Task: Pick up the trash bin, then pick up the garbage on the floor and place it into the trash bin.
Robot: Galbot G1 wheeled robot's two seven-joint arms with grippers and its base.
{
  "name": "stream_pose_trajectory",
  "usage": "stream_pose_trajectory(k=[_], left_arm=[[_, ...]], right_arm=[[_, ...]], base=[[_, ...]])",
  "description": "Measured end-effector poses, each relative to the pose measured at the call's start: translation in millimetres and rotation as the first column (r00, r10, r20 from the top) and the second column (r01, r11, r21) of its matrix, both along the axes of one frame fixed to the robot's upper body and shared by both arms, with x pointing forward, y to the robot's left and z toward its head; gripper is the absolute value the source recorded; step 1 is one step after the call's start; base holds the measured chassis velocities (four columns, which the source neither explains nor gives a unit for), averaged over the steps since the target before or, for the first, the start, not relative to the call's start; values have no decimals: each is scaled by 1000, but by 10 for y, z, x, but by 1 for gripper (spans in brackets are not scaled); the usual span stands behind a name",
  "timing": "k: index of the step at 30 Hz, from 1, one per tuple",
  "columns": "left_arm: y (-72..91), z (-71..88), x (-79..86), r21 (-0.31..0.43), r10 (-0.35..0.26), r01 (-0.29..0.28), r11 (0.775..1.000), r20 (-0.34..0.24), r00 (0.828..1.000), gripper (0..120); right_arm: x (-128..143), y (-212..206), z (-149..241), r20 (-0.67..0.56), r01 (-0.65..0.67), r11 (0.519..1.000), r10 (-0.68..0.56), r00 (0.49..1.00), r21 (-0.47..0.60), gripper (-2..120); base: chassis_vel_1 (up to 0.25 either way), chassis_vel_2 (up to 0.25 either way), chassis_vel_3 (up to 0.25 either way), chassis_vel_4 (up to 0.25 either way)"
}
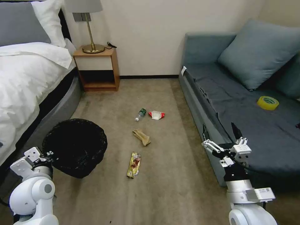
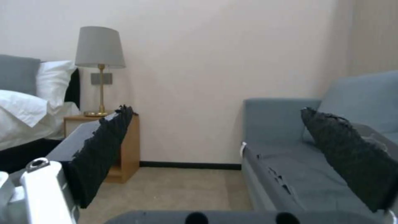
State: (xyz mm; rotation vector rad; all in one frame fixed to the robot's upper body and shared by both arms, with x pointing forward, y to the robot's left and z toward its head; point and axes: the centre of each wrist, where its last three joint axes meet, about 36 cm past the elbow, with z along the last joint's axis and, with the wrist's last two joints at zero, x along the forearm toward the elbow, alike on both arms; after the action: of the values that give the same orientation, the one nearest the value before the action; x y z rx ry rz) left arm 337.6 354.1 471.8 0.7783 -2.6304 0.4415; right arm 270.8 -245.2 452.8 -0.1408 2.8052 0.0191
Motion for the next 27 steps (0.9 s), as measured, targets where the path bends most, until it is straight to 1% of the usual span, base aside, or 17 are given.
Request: stream_pose_trajectory(k=[27], left_arm=[[23, 7, 0, 0, 4, -4, 1000, 5, 1000, 2]], right_arm=[[26, 3, -21, 4, -10, 1000, 10, 1000, -7, 100]], base=[[-95, 96, 98, -97]])
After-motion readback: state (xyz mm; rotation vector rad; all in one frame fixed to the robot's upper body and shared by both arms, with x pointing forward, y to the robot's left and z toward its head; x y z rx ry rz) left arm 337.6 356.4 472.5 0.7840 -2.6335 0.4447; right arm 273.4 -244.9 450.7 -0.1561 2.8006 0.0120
